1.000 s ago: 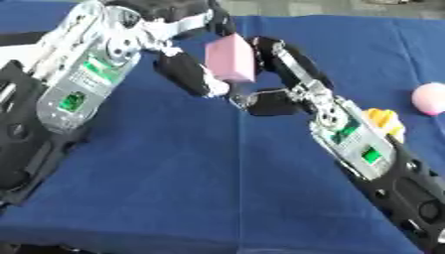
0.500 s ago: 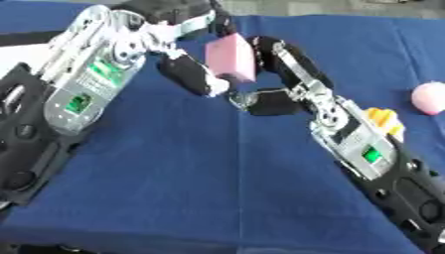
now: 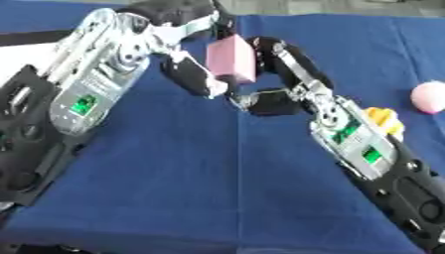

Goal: Pick up the objects with one hand, pass them to the other hand, and then place them into the box on the other side of the table.

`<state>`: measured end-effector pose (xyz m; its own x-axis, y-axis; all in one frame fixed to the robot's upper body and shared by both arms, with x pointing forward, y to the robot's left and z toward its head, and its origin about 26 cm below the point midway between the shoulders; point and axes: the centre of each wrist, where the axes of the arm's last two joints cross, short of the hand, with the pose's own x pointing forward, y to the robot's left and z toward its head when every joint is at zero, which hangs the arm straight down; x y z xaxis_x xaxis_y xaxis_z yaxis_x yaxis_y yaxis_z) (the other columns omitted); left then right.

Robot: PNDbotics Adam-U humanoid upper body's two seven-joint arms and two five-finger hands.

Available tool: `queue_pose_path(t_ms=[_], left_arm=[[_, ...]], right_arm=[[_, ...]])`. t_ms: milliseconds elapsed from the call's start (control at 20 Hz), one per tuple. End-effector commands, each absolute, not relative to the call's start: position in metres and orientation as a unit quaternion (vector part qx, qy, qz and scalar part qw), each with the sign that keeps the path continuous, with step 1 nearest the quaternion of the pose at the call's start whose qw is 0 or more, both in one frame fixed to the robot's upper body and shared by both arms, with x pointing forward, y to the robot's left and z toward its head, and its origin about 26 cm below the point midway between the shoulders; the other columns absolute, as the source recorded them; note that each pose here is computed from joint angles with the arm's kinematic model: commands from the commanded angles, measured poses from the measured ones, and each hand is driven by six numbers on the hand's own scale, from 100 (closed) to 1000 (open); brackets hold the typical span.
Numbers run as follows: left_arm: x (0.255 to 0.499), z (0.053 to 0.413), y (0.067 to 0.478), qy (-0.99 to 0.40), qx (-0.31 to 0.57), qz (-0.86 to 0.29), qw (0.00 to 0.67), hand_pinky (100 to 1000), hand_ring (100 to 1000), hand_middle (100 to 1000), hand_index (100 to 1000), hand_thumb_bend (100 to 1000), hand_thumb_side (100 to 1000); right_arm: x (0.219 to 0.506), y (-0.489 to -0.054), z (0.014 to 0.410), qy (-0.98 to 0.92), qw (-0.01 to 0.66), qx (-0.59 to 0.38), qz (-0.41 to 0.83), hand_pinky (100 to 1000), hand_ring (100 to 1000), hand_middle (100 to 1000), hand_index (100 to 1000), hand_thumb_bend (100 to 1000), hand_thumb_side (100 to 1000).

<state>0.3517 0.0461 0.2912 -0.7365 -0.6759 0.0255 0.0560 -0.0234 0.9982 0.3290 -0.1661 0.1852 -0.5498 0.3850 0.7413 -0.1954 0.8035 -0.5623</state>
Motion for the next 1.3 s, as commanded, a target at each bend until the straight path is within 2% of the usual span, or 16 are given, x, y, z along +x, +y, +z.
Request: queue_pose_path(t_ms=[50,200,350,600,700,950,1200,1300], left_arm=[[0.354,0.296,0.048,-0.65,0.248,-0.665,0.272,778,680,560,629,180,197],[0.352,0.297,0.049,-0.655,0.246,-0.661,0.272,742,628,500,562,102,199],[0.35,0.3,0.049,-0.662,0.25,-0.654,0.268,707,592,476,513,100,200],[0.35,0.299,0.048,-0.668,0.266,-0.641,0.267,683,562,458,482,100,209],[0.35,0.299,0.048,-0.67,0.273,-0.638,0.265,679,556,442,473,118,212],[0.349,0.302,0.05,-0.671,0.288,-0.632,0.259,675,546,427,460,158,216],[0.348,0.306,0.056,-0.673,0.303,-0.625,0.254,675,564,417,451,192,218],[0.349,0.308,0.06,-0.672,0.307,-0.623,0.257,673,574,415,449,188,218]], right_arm=[[0.327,-0.166,0.194,-0.831,0.456,-0.058,0.313,560,578,497,474,157,100],[0.328,-0.167,0.193,-0.829,0.458,-0.067,0.315,575,601,534,518,344,100],[0.328,-0.168,0.195,-0.826,0.459,-0.08,0.316,588,617,563,552,440,100],[0.327,-0.168,0.195,-0.823,0.458,-0.091,0.325,605,641,603,598,488,100],[0.327,-0.168,0.195,-0.818,0.457,-0.095,0.336,629,679,676,677,535,112],[0.328,-0.171,0.196,-0.802,0.453,-0.11,0.373,661,746,767,765,626,171],[0.327,-0.175,0.198,-0.792,0.443,-0.119,0.403,674,758,781,793,664,162],[0.328,-0.177,0.197,-0.786,0.448,-0.126,0.408,678,766,789,804,658,185]])
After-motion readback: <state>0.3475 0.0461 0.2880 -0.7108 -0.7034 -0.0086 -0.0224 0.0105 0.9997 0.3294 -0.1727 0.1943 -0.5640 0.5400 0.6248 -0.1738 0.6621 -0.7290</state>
